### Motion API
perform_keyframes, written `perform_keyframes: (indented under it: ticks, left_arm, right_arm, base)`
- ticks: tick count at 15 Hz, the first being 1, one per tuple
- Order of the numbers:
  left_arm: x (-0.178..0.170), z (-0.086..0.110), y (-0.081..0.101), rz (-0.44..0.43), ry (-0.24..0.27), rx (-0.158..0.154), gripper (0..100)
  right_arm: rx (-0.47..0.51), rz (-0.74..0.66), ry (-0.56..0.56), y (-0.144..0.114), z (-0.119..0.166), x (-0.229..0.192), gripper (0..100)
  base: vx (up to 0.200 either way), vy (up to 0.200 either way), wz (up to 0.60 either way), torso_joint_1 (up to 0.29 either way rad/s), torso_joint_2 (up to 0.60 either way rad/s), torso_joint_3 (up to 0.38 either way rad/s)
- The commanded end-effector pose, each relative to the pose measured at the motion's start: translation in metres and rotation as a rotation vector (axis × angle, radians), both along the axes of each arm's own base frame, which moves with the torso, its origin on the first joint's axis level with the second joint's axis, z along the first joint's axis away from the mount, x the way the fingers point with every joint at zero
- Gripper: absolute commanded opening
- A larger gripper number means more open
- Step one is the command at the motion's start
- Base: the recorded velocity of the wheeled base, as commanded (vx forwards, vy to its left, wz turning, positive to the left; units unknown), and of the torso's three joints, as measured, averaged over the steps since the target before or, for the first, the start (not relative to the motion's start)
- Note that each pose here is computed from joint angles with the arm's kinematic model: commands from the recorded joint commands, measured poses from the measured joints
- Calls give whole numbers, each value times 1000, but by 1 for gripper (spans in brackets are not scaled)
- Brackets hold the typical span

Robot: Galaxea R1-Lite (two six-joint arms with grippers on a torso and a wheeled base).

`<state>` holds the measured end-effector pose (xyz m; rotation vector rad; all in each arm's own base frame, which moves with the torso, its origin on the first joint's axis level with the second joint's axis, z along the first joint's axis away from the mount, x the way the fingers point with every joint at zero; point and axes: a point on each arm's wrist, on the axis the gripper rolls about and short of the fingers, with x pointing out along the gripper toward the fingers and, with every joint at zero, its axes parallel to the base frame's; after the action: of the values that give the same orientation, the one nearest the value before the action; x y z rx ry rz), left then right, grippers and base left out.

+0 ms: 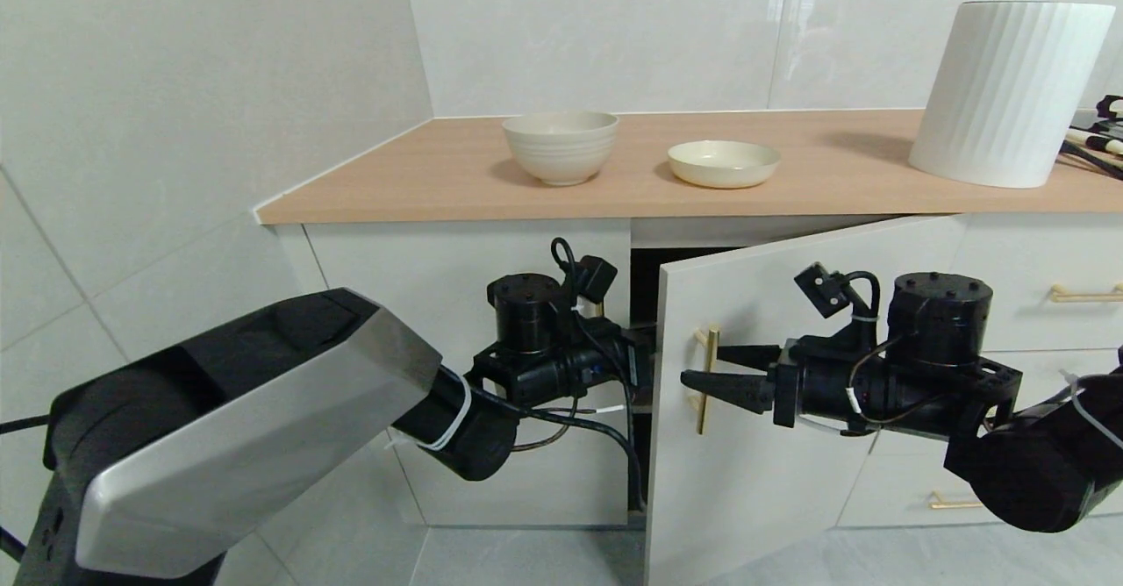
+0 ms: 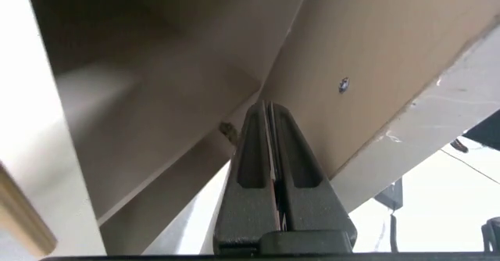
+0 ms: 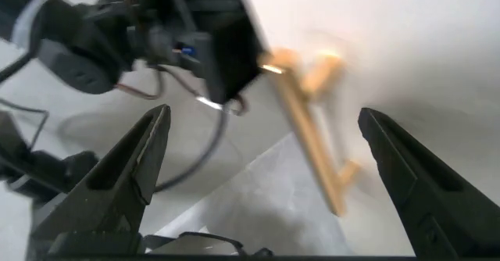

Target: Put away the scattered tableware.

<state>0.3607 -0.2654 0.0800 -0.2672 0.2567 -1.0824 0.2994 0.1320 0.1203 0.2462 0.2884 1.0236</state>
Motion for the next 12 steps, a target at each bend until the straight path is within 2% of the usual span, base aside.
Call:
perform_keyframes:
  ticks: [1, 2, 3, 6, 9, 10, 12]
  left_arm:
    - [-3, 5, -1, -11, -7, -7, 0]
    - [-3, 5, -1, -11, -7, -7, 0]
    - [-3, 6, -1, -12, -7, -7, 0]
    - [-11, 7, 3, -15, 6, 2, 0]
    - [-20, 7, -2, -23, 8, 8, 0]
    - [-23, 6, -6, -23, 10, 10, 0]
    - [-27, 12, -10, -14, -3, 3, 0]
  right_arm:
    - [-14, -37, 23, -10, -7, 1, 100]
    - [-17, -45, 33, -13, -9, -2, 100]
    - [-31, -60, 42, -27, -14, -23, 100]
    - [-38, -43, 42, -38, -19, -71, 100]
    - [-33, -24, 41, -46, -14, -101, 100]
    - [-27, 23, 51, -51, -14, -119, 100]
    - [-23, 56, 53, -55, -13, -137, 100]
  base:
    - [0, 0, 0, 0, 0, 0]
    - [0, 0, 0, 0, 0, 0]
    - [0, 0, 0, 0, 0, 0]
    - [0, 0, 0, 0, 0, 0]
    - [0, 0, 0, 0, 0, 0]
    - [0, 0, 0, 0, 0, 0]
    - [0, 0, 0, 0, 0, 0]
